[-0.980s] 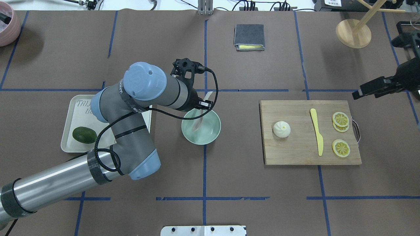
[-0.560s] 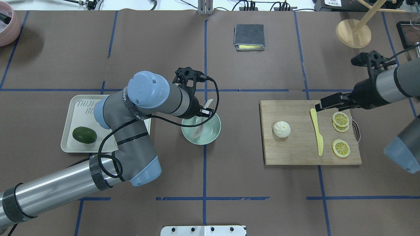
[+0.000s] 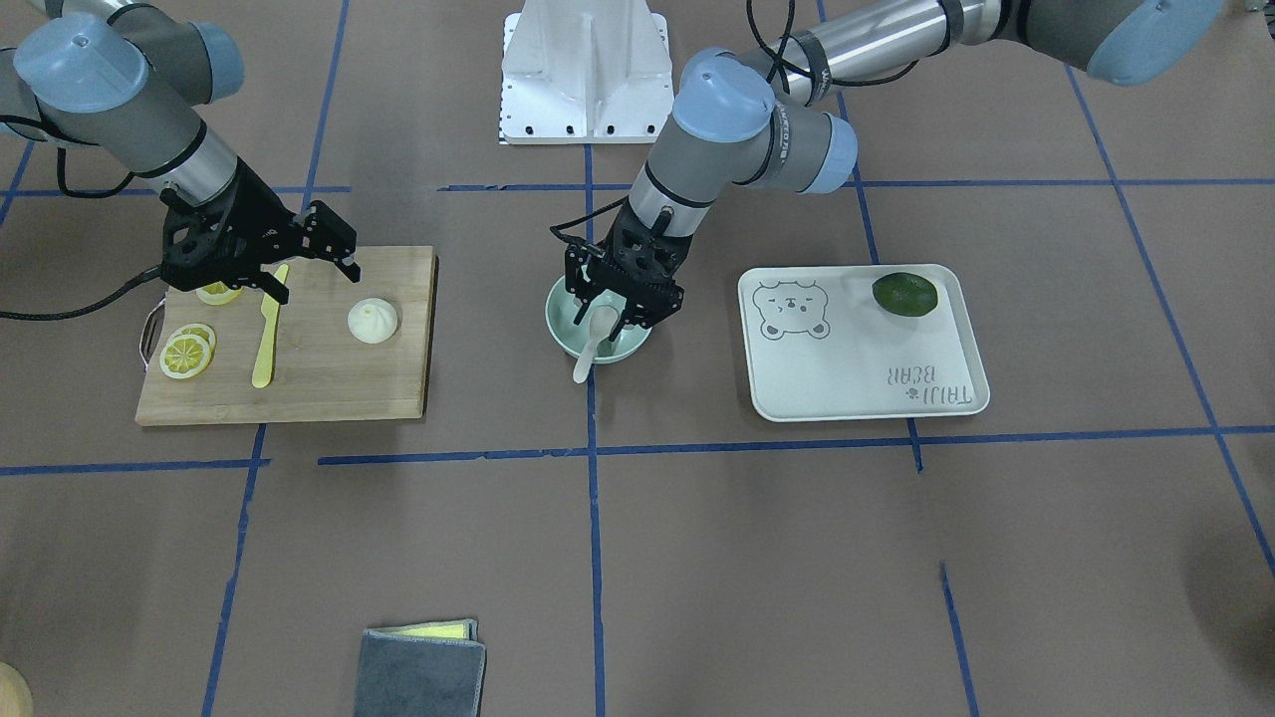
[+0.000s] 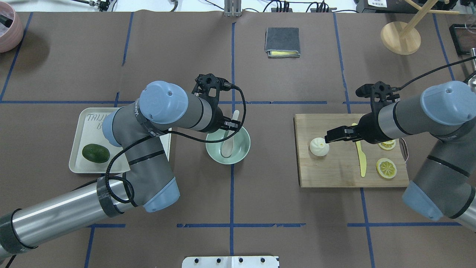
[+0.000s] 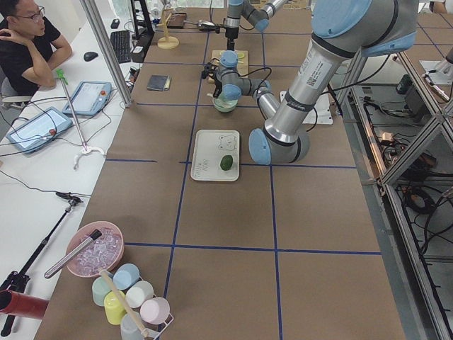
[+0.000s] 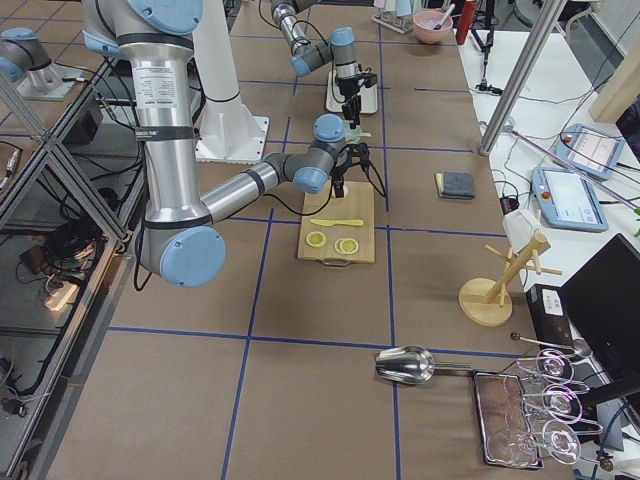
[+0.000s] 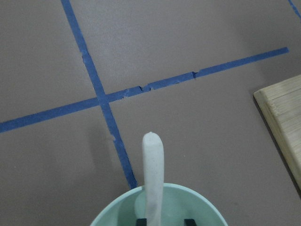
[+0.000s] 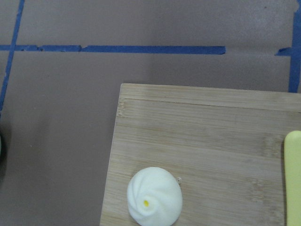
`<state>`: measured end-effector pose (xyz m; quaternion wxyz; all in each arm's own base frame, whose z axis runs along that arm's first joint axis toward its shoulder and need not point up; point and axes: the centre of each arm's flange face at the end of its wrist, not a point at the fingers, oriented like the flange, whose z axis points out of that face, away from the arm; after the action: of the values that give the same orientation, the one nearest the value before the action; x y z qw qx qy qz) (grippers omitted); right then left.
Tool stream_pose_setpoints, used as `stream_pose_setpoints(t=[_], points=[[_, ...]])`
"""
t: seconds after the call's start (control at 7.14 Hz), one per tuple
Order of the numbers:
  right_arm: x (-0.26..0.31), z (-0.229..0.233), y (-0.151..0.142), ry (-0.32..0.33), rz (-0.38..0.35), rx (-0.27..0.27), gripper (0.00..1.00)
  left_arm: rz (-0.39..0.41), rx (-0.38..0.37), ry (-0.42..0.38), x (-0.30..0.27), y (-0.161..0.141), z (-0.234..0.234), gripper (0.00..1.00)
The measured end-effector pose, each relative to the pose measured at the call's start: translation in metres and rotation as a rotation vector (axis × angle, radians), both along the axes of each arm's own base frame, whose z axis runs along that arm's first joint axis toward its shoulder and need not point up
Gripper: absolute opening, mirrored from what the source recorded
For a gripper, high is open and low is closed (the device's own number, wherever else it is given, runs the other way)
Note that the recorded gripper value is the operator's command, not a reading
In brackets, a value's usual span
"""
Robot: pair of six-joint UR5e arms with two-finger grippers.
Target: Put spoon and bun in bowl
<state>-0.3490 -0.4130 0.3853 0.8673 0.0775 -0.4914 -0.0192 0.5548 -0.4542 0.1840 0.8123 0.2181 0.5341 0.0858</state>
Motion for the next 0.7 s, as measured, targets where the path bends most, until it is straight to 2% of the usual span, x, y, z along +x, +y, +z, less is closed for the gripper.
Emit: stream_pose_setpoints(t=[0.28,0.42,0.7], points=[[-0.039,-0.027,-0.002,0.095,-0.024,-0.057,0.90,-0.061,0.023,0.026,-0.037,-0.010,-0.003,0.99],[-0.059,-0.038,0.000,0.151,-0.026,-0.066,0.89,-0.075,0.027,0.033,-0.051,-0.012,-0.002,0.99],[-0.075,-0.031,0.006,0.234,-0.027,-0.071,0.87,-0.086,0.032,0.038,-0.062,-0.012,0.000,0.99]])
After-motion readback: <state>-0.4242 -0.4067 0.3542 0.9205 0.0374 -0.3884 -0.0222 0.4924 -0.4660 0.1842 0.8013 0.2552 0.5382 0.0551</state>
